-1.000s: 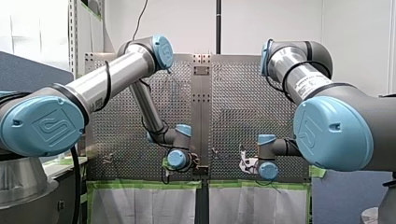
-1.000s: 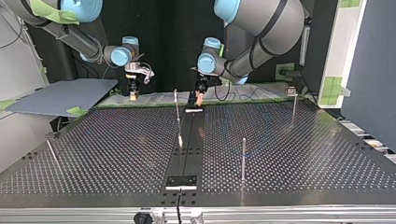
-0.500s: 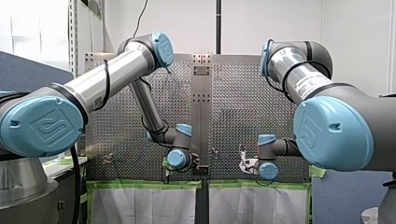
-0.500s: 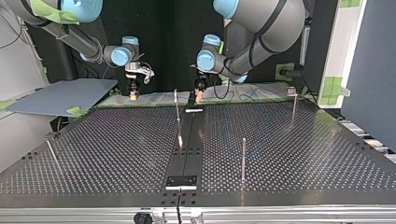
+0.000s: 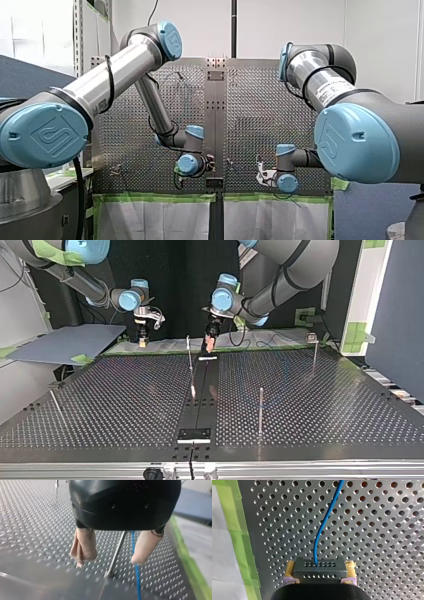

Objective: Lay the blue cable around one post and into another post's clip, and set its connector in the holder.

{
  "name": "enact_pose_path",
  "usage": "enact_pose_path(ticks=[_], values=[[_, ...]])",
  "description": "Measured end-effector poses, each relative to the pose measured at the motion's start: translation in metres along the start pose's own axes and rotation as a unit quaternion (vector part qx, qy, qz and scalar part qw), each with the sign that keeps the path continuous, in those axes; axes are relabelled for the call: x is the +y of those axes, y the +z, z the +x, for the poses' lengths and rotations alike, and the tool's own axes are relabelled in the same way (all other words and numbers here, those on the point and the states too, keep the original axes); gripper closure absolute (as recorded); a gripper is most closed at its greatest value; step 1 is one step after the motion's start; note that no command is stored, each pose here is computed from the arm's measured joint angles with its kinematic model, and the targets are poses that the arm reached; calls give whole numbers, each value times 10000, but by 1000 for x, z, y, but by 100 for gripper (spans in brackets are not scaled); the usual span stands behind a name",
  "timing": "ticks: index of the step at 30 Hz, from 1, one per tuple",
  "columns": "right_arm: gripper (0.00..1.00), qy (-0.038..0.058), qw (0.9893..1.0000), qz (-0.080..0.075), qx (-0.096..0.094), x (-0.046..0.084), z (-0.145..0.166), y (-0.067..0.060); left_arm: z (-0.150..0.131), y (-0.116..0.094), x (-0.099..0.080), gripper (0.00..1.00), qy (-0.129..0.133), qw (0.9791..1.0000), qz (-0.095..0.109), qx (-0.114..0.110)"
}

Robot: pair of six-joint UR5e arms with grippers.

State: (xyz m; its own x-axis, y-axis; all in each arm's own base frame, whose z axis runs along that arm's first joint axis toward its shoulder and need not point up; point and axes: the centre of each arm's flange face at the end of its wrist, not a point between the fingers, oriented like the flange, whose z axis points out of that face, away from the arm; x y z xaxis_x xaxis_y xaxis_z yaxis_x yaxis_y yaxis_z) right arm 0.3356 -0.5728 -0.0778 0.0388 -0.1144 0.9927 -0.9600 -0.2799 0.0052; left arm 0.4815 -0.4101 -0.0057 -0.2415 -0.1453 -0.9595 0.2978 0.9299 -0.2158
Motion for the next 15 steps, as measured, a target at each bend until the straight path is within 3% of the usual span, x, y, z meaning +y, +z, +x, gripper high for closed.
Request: enact_pose_path(ticks=[7, 15], values=[[100, 20, 10000, 21, 13, -1, 0, 0, 8, -8, -8, 0, 138, 9991, 247, 327], [100, 28, 10000, 42, 23, -1, -1, 0, 5, -11, -16, 0, 159, 9988, 313, 347]])
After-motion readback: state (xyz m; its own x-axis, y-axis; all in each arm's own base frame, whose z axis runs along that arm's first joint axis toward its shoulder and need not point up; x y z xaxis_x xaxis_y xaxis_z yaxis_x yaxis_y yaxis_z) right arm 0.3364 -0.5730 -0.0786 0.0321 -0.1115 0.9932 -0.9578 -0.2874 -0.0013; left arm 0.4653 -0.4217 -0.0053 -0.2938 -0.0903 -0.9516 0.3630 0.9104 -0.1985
